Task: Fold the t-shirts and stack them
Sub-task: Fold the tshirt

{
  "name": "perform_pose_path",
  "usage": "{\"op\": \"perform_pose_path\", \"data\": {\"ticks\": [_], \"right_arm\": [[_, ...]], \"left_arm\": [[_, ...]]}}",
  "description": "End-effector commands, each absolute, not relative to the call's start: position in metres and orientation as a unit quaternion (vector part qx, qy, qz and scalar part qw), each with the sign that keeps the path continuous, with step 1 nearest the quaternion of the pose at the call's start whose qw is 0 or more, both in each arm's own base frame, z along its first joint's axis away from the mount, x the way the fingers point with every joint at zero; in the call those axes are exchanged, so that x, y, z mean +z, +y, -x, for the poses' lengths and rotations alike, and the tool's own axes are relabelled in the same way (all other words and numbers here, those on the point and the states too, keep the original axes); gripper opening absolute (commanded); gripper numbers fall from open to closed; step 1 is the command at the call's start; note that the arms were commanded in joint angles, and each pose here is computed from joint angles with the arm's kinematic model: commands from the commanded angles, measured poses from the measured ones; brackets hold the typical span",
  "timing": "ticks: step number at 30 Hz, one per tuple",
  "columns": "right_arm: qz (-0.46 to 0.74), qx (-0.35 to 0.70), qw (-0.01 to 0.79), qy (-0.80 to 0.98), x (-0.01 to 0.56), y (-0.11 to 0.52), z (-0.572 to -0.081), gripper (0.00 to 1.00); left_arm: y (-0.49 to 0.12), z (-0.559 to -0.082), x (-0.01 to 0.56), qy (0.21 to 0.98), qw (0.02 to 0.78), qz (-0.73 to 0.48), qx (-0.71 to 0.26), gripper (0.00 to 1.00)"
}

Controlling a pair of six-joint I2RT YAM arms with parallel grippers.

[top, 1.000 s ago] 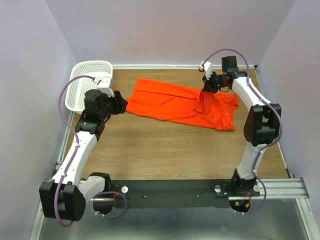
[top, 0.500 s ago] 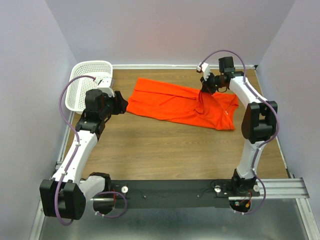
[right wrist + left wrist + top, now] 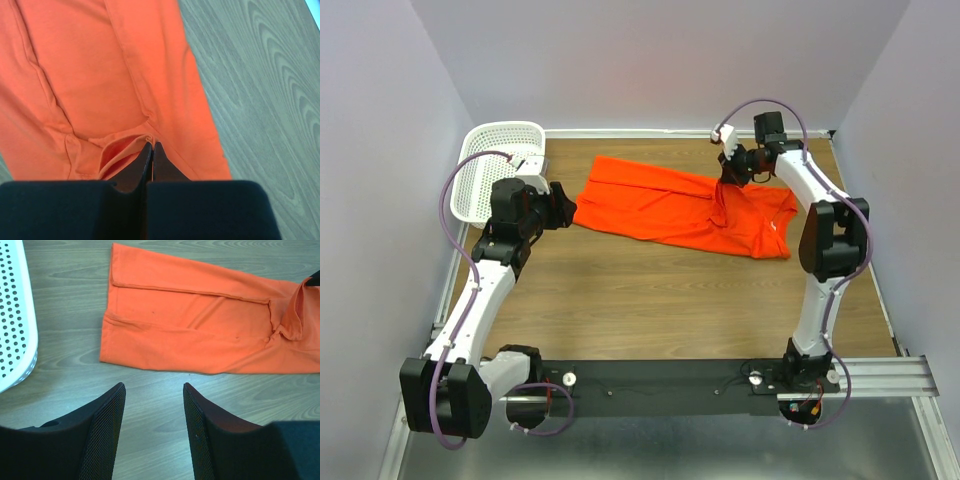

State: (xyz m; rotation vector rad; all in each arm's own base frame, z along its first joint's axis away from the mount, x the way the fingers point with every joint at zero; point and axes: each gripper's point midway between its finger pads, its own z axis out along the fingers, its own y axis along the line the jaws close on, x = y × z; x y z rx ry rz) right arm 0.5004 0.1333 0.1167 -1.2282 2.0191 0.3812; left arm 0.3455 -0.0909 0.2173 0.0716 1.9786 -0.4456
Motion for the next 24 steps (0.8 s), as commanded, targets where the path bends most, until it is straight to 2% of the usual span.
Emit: {"op": "perform_pose_path", "data": {"ticks": [1, 5, 8, 10, 11, 13, 18, 20, 21, 22, 24], "right_arm": [[0.476, 0.140, 0.356, 0.792, 0.111, 0.134, -0.504, 0.06], [0.447, 0.115, 0.347, 0.816, 0.104, 0.125, -0.513, 0.13], [0.369, 0.060, 0.346, 0.861, 0.096, 0.104, -0.536, 0.58], [0.335, 0.021, 0.354, 0.873, 0.096, 0.089, -0.547, 0.59], [0.303, 0.016, 0.365, 0.880, 0.101, 0.087, -0.550, 0.65], [0.288, 0.009, 0.380, 0.879, 0.114, 0.083, -0.548, 0.65], [0.391, 0.160, 0.373, 0.826, 0.129, 0.134, -0.483, 0.63], [0.429, 0.201, 0.323, 0.819, 0.114, 0.139, -0.438, 0.62], [0.453, 0.204, 0.336, 0.801, 0.121, 0.142, -0.437, 0.62], [0.466, 0.222, 0.303, 0.801, 0.109, 0.141, -0.415, 0.62], [0.503, 0.222, 0.288, 0.784, 0.105, 0.139, -0.398, 0.61]], "left_arm": [[-0.092, -0.347, 0.220, 0.823, 0.533, -0.039, -0.192, 0.58], [-0.093, -0.347, 0.220, 0.823, 0.533, -0.040, -0.193, 0.58], [-0.093, -0.346, 0.221, 0.823, 0.533, -0.041, -0.194, 0.58], [-0.093, -0.346, 0.221, 0.822, 0.534, -0.040, -0.193, 0.58], [-0.093, -0.346, 0.221, 0.822, 0.534, -0.040, -0.193, 0.58], [-0.092, -0.345, 0.222, 0.821, 0.535, -0.040, -0.193, 0.58], [-0.092, -0.345, 0.225, 0.818, 0.540, -0.041, -0.193, 0.58], [-0.093, -0.346, 0.225, 0.819, 0.538, -0.041, -0.194, 0.58], [-0.093, -0.345, 0.224, 0.820, 0.537, -0.042, -0.194, 0.58], [-0.093, -0.346, 0.224, 0.820, 0.537, -0.042, -0.195, 0.58], [-0.094, -0.346, 0.223, 0.820, 0.535, -0.043, -0.197, 0.58]]}}
